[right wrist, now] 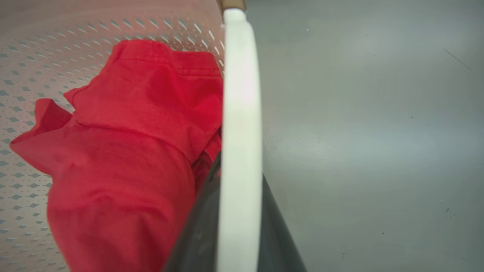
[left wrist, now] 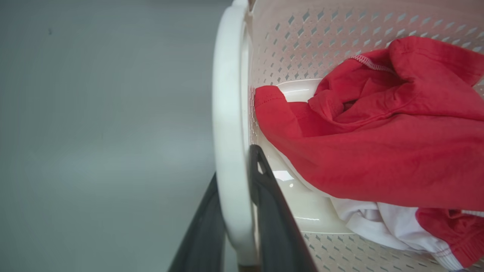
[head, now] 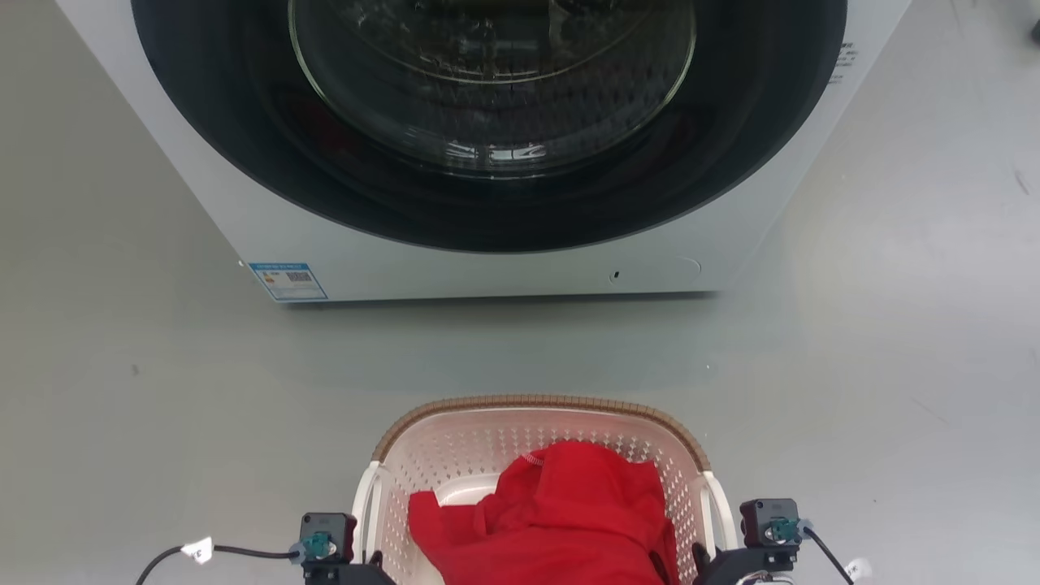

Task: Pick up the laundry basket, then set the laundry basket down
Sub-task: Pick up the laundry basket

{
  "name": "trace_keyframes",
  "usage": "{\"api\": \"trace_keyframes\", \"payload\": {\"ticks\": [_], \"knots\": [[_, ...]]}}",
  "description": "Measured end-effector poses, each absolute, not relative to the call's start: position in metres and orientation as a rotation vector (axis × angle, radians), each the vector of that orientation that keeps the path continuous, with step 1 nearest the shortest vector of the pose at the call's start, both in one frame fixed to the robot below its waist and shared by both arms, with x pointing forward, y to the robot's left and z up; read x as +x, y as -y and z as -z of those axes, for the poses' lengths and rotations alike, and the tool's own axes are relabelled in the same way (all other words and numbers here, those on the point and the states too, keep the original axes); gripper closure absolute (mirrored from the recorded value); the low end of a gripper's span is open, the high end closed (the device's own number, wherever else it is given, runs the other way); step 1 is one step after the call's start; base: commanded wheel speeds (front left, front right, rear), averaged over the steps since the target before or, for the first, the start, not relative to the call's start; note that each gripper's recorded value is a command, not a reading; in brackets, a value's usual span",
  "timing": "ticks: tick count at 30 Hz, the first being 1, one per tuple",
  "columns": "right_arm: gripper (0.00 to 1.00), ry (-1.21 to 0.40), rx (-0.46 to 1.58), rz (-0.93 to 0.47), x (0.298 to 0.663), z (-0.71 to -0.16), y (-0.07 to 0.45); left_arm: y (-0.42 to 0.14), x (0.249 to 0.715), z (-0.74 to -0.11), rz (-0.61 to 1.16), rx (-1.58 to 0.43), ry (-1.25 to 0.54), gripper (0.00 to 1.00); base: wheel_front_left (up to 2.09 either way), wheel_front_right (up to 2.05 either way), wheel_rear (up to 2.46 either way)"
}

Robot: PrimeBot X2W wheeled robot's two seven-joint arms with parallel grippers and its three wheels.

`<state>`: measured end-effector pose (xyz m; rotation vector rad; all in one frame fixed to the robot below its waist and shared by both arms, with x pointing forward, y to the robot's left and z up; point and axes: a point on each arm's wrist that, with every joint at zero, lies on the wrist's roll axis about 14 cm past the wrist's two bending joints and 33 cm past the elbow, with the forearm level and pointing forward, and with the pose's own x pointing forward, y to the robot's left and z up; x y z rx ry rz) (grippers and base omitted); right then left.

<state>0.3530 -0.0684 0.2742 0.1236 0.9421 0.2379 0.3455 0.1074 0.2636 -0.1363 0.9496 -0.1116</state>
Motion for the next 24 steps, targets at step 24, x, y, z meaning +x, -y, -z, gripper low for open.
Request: {"api": "trace_keyframes", "payload": {"ticks": [24], "knots": [[1.0, -1.017, 0.134, -0.258, 0.28, -0.294, 0.063, -0.108, 0.275, -0.281, 0.107, -0.141, -1.005, 1.0, 0.0, 0.0, 0.0]]}}
